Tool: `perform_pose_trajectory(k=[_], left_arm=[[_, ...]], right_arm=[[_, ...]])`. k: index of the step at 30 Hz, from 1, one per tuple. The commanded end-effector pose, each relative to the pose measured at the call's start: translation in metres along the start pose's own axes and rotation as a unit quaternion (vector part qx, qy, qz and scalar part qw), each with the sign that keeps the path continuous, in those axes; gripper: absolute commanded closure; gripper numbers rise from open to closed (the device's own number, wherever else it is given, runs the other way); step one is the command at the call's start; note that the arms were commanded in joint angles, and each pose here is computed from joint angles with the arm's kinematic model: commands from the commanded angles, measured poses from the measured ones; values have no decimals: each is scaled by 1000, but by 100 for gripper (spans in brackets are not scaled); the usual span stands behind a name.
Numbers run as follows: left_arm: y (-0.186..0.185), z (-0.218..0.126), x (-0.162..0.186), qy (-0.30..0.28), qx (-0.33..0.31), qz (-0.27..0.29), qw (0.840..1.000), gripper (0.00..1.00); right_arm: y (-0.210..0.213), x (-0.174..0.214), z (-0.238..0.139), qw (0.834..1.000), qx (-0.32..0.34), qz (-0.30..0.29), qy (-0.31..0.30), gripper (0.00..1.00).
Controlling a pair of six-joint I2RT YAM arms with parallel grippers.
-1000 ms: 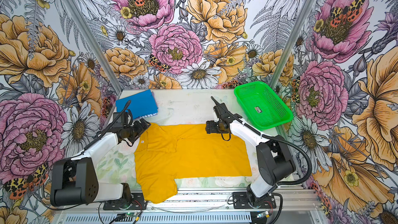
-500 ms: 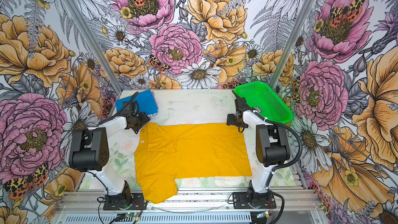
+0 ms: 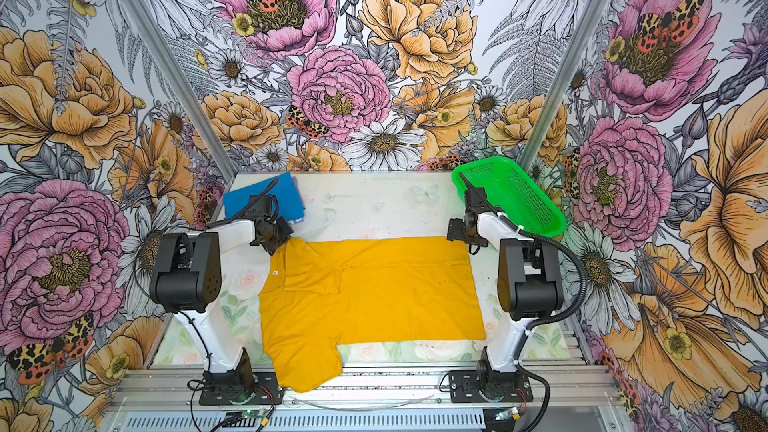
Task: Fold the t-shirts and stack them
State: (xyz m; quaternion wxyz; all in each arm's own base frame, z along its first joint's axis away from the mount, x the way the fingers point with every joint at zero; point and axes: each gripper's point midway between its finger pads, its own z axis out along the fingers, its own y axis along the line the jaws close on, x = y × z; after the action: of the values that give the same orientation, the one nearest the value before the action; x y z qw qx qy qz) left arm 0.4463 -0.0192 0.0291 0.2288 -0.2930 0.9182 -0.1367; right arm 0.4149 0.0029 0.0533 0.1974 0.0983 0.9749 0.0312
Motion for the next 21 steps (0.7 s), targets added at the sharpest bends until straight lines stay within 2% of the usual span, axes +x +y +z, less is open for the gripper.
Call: perform_pose_trajectory(k=[1,4,10,19,21], left_arm=[[7,-4,-10,-22,-11,0,1000,100],[16,-7,-10,-26,-21,-7,999,100],[32,-13,-10,-34,-37,-16,999,100],[41,-29,-25,-61,-47,-25,997,100],[44,-32,-31,-70,-53,-28,996,100]], right_arm=[[-2,-8,11,1000,0,2,-6,19],[0,-10,21,1000,-3,5,1,24],[6,-16,33,1000,-19,17,4,41],[5,-28,37,1000,-6,29,-4,87],[5,-33,36,1000,0,28,-11,92]])
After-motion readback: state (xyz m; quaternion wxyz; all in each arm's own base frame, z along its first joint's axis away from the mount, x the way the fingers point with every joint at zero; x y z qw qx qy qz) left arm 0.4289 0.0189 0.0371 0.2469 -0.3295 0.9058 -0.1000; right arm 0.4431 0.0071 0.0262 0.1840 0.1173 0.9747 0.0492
